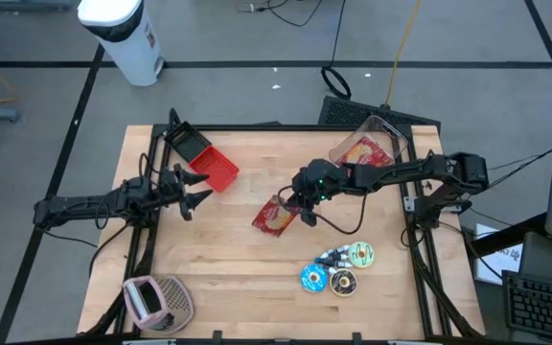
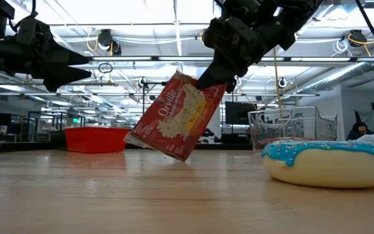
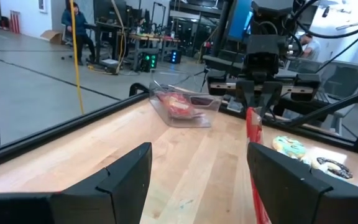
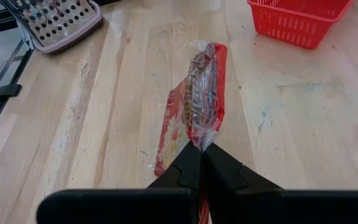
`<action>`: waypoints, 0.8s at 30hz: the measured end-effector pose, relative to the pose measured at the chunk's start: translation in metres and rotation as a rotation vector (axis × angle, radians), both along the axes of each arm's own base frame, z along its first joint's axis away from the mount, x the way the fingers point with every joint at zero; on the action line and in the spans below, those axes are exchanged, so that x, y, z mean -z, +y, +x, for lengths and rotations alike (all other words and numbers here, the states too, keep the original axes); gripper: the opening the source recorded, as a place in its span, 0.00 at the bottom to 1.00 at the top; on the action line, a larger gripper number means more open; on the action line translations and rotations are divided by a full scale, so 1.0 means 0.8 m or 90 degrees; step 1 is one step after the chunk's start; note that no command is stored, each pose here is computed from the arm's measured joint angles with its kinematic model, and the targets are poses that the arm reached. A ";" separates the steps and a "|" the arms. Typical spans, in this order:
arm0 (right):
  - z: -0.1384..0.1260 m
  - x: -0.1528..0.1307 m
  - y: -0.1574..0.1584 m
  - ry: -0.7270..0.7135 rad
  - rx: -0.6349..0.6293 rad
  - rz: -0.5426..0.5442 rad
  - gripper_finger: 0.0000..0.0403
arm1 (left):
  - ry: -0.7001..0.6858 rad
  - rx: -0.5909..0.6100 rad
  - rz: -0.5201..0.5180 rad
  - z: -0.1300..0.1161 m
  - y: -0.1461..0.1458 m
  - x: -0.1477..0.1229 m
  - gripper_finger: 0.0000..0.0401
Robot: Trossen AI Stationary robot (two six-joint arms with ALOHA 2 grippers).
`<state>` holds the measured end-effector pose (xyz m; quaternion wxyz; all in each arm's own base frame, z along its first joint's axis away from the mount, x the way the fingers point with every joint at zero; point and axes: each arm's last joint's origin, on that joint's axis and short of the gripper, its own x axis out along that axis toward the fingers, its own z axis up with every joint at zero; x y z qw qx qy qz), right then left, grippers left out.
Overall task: Pick & Place Food Item
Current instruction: Put the red popcorn bag into the transparent bin
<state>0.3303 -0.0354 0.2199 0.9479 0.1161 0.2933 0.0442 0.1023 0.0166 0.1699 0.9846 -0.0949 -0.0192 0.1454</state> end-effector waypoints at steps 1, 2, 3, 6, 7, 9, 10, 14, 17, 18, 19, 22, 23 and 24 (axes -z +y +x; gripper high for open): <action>-0.001 -0.002 0.000 -0.003 0.000 0.000 0.00 | 0.001 0.000 0.003 0.000 0.000 0.000 0.66; -0.001 -0.004 0.000 -0.011 -0.001 0.000 0.00 | 0.001 0.000 0.004 0.000 0.000 0.000 0.66; -0.001 -0.007 0.000 -0.021 -0.001 -0.001 0.00 | 0.001 0.000 0.004 0.000 0.000 0.000 0.66; -0.009 -0.021 0.001 -0.030 0.004 0.007 0.00 | 0.001 0.000 0.002 0.000 0.000 0.000 0.66; -0.011 -0.027 0.002 -0.044 0.005 0.007 0.00 | 0.001 0.000 0.003 0.000 0.000 0.000 0.66; -0.020 -0.039 0.003 -0.048 0.007 0.007 0.00 | 0.001 0.000 0.003 0.000 0.000 0.000 0.66; -0.025 -0.044 0.003 -0.049 0.006 0.007 0.00 | 0.002 0.000 0.003 0.000 0.000 0.000 0.66; -0.045 -0.073 0.006 -0.086 0.007 0.001 0.00 | 0.001 0.000 0.003 0.000 0.000 0.000 0.66; -0.061 -0.093 0.008 -0.115 0.007 -0.004 0.00 | 0.001 0.001 0.003 0.000 0.000 0.000 0.66; -0.067 -0.098 0.008 -0.117 0.007 -0.004 0.00 | 0.001 0.001 0.003 0.000 0.000 0.000 0.66; -0.072 -0.103 0.008 -0.122 0.009 -0.005 0.00 | 0.002 0.000 0.003 0.000 0.000 0.000 0.66; -0.090 -0.118 0.008 -0.136 0.016 -0.008 0.00 | 0.001 0.000 0.003 0.000 0.000 0.000 0.66; -0.096 -0.121 0.007 -0.138 0.026 -0.011 0.00 | 0.002 0.000 0.003 0.000 0.000 0.000 0.66; -0.102 -0.125 0.007 -0.139 0.040 -0.018 0.00 | 0.003 0.000 0.003 0.000 0.000 0.000 0.66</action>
